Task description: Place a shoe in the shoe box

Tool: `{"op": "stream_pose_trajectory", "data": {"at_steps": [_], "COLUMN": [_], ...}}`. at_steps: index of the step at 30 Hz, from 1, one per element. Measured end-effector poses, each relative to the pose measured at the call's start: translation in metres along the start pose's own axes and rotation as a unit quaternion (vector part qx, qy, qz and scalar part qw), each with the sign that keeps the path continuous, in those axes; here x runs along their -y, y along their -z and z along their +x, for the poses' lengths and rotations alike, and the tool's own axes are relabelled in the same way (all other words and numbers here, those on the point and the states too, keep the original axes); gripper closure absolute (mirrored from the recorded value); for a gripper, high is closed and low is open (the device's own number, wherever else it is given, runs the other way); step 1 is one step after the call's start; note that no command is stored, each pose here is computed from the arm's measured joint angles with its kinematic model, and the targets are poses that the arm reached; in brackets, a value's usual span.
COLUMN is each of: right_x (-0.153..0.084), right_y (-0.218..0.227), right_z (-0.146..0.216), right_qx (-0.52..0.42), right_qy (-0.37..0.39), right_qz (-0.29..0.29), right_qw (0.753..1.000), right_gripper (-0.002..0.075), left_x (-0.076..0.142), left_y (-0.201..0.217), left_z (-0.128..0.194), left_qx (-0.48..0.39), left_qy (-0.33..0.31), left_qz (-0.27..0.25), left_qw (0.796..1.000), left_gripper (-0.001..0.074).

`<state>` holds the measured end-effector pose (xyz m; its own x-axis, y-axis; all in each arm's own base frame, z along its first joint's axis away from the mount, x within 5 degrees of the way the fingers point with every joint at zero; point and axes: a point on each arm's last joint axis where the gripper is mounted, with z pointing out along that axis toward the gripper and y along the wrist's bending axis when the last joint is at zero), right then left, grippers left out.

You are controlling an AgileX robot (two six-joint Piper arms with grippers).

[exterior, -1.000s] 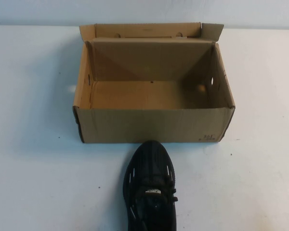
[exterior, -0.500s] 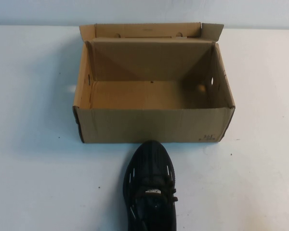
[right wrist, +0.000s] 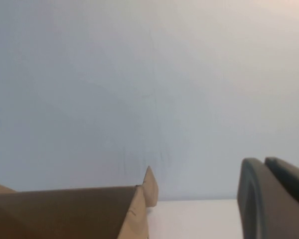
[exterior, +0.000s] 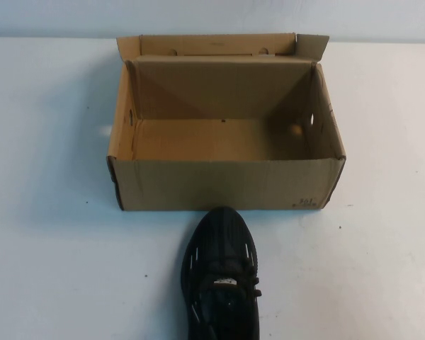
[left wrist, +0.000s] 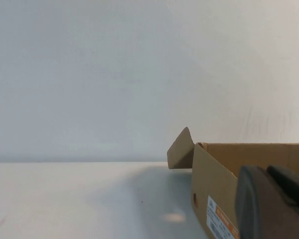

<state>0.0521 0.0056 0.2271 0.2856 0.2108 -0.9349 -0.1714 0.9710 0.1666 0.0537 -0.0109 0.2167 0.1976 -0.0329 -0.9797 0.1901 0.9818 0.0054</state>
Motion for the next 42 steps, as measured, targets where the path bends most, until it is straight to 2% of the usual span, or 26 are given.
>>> {"op": "stream_pose_trajectory", "data": {"at_steps": [4, 7, 12, 14, 16, 21, 26, 30, 34, 37, 39, 42], "right_x": [0.0, -0.001, -0.002, 0.001, 0.003, 0.0, -0.017, -0.028, -0.036, -0.038, -0.038, -0.037], "right_y": [0.0, 0.0, 0.005, 0.009, 0.011, 0.012, 0.017, 0.009, -0.01, -0.028, -0.036, -0.042], "right_z": [-0.001, -0.008, -0.03, -0.04, -0.049, -0.097, -0.15, -0.179, -0.188, -0.178, -0.17, -0.162], "right_qx": [0.008, 0.043, 0.167, 0.224, 0.248, 0.278, 0.247, 0.191, 0.095, 0.019, -0.021, -0.058], "right_qy": [0.0, 0.0, -0.011, -0.045, -0.095, -0.173, -0.178, -0.134, -0.083, -0.064, -0.038, -0.017], "right_qz": [-0.001, -0.004, -0.012, -0.007, 0.001, -0.004, -0.039, -0.045, -0.045, -0.043, -0.038, -0.036], "right_qw": [1.0, 0.999, 0.986, 0.973, 0.964, 0.945, 0.952, 0.971, 0.991, 0.997, 0.998, 0.997], "right_gripper": [0.0742, 0.0742, 0.0742, 0.0742, 0.0742, 0.0742, 0.0742, 0.0742, 0.0742, 0.0742, 0.0742, 0.0742], "left_x": [0.0, 0.002, 0.004, 0.005, 0.005, 0.005, 0.004, 0.004, 0.002, 0.0, -0.002, -0.006], "left_y": [0.0, 0.001, 0.011, 0.015, 0.018, 0.02, 0.029, 0.026, 0.008, -0.007, -0.015, -0.02], "left_z": [-0.004, -0.016, -0.042, -0.05, -0.055, -0.086, -0.135, -0.167, -0.184, -0.179, -0.17, -0.158], "left_qx": [0.021, 0.086, 0.237, 0.286, 0.305, 0.319, 0.351, 0.327, 0.234, 0.163, 0.111, 0.048], "left_qy": [0.001, 0.03, 0.078, 0.084, 0.086, 0.085, 0.104, 0.132, 0.13, 0.121, 0.092, 0.072], "left_qz": [0.002, 0.011, 0.043, 0.055, 0.059, 0.056, 0.063, 0.071, 0.048, 0.023, 0.002, -0.023], "left_qw": [1.0, 0.996, 0.967, 0.953, 0.947, 0.942, 0.928, 0.933, 0.962, 0.979, 0.99, 0.996], "left_gripper": [0.0736, 0.0736, 0.0736, 0.0736, 0.0736, 0.0736, 0.0736, 0.0736, 0.0736, 0.0736, 0.0736, 0.0736]}}
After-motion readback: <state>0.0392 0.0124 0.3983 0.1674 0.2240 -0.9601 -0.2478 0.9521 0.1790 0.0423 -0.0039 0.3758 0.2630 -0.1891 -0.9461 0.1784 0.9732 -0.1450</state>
